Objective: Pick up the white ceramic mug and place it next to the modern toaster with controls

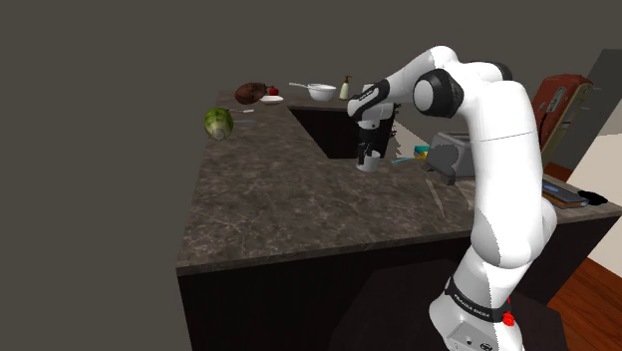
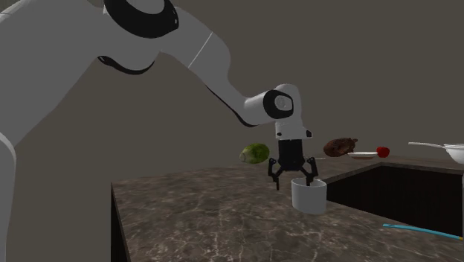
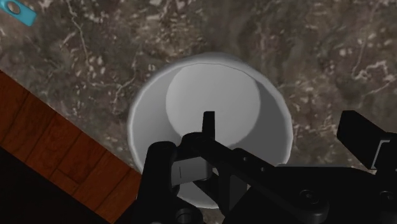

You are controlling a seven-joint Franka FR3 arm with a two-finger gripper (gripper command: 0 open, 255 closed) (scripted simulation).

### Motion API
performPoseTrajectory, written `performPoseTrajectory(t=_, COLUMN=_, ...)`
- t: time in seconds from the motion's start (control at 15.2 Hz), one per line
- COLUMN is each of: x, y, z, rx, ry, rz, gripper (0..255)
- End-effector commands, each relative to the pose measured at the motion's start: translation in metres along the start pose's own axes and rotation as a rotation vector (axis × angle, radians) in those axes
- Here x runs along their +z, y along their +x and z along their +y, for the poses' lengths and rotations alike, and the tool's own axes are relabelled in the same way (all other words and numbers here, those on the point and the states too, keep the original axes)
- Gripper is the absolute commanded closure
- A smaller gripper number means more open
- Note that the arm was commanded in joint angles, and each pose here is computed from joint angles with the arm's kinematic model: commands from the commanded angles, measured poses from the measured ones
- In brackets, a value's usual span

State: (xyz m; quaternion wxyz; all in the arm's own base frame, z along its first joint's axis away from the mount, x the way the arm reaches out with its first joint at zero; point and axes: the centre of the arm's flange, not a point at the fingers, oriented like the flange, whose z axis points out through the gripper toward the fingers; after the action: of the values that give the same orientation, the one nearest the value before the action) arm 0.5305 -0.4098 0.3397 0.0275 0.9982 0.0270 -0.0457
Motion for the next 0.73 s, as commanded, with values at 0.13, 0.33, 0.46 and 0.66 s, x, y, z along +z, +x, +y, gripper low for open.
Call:
performPoseTrajectory(t=0.13, x=0.0046, y=-0.0006, z=0.0000, rx=0.000, ry=0.000, rz=0.000, gripper=0)
performPoseTrajectory(t=0.33, x=0.0046, y=-0.0006, z=0.0000, rx=0.000, ry=0.000, rz=0.000, gripper=0)
performPoseTrajectory(t=0.46, x=0.0045, y=-0.0006, z=0.0000, rx=0.000, ry=0.000, rz=0.000, gripper=255)
performPoseTrajectory(t=0.66, x=0.0045, y=-0.0006, z=0.0000, rx=0.000, ry=0.000, rz=0.000, gripper=255)
